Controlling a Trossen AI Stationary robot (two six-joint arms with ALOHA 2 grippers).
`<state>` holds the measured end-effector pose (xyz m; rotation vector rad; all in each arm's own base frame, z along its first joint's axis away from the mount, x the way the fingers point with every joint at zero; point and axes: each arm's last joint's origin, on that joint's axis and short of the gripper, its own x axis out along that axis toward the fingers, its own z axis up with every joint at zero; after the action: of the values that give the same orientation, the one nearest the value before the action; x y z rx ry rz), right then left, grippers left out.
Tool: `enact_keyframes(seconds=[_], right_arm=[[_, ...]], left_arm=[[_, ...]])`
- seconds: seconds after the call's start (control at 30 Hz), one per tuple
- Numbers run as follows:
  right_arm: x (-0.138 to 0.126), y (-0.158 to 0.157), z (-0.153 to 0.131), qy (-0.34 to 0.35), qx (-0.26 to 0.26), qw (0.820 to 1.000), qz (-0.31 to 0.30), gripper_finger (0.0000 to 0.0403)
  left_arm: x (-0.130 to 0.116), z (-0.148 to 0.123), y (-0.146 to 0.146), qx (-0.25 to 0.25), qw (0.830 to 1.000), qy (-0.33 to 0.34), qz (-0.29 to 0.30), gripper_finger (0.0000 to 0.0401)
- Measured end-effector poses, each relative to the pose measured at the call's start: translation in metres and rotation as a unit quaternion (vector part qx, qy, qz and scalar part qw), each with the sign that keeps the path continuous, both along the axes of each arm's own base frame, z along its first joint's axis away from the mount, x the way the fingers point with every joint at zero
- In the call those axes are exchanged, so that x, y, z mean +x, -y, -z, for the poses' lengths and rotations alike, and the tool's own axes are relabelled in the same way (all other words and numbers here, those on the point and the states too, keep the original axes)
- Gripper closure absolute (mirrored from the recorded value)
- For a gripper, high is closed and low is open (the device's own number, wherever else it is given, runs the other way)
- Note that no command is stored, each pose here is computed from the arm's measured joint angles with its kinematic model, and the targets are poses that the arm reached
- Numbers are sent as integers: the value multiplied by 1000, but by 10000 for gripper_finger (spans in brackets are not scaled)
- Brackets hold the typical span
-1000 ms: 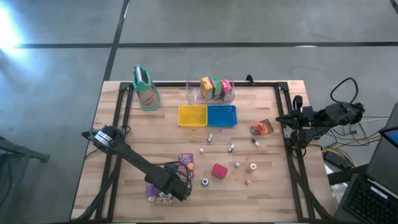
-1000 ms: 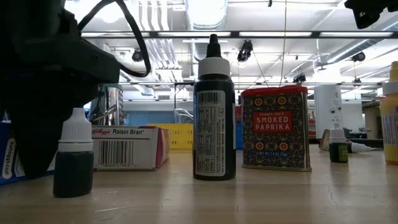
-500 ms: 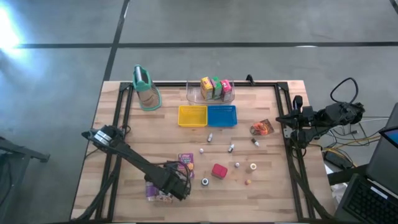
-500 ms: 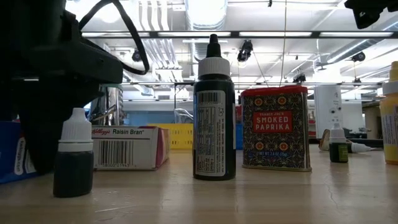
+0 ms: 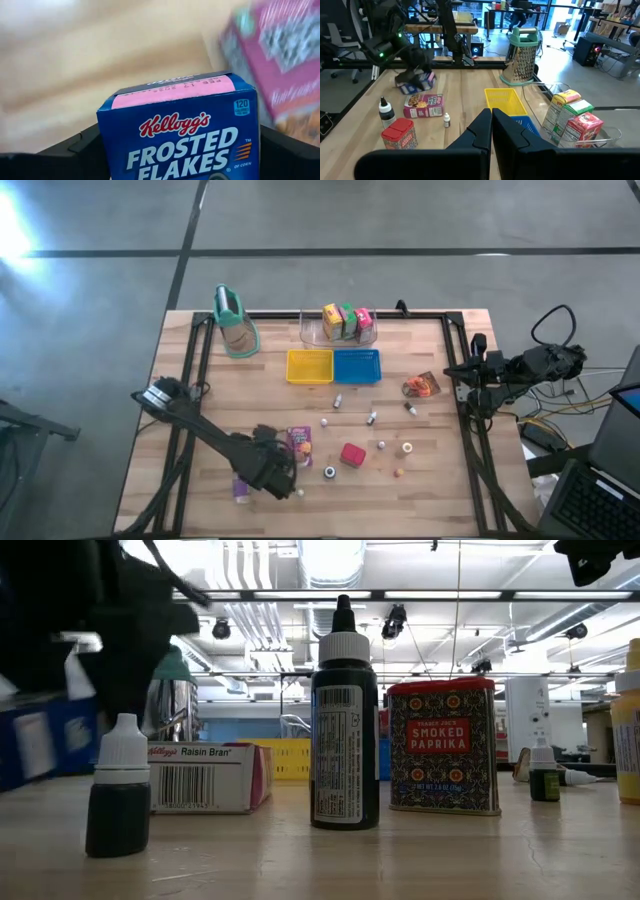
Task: Pick & Place Kitchen Items
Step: Adjust the cereal boxes on the table
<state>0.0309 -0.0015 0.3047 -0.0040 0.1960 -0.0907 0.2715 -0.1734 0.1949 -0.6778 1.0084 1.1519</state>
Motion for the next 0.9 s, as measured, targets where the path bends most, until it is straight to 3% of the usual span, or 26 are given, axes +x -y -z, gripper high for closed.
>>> enact_keyframes(seconds=[0.17, 0.3, 0.43, 0.67, 0.9], right_arm=[[0, 0, 0, 0, 0, 1000, 0, 394], [0, 0, 0, 0, 0, 1000, 0, 394], [0, 0, 0, 0, 0, 1000, 0, 394], [0, 0, 0, 0, 0, 1000, 0, 394], [0, 0, 0, 0, 0, 1000, 0, 394]], left_arm=[[-15, -14, -8, 153, 987, 35, 21, 53], [-25, -18, -17, 276, 958, 60, 44, 53], [-34, -3, -30, 355, 927, 88, 78, 53], [-48, 32, -52, 432, 883, 147, 111, 53], [-56, 62, -63, 446, 869, 179, 123, 53]])
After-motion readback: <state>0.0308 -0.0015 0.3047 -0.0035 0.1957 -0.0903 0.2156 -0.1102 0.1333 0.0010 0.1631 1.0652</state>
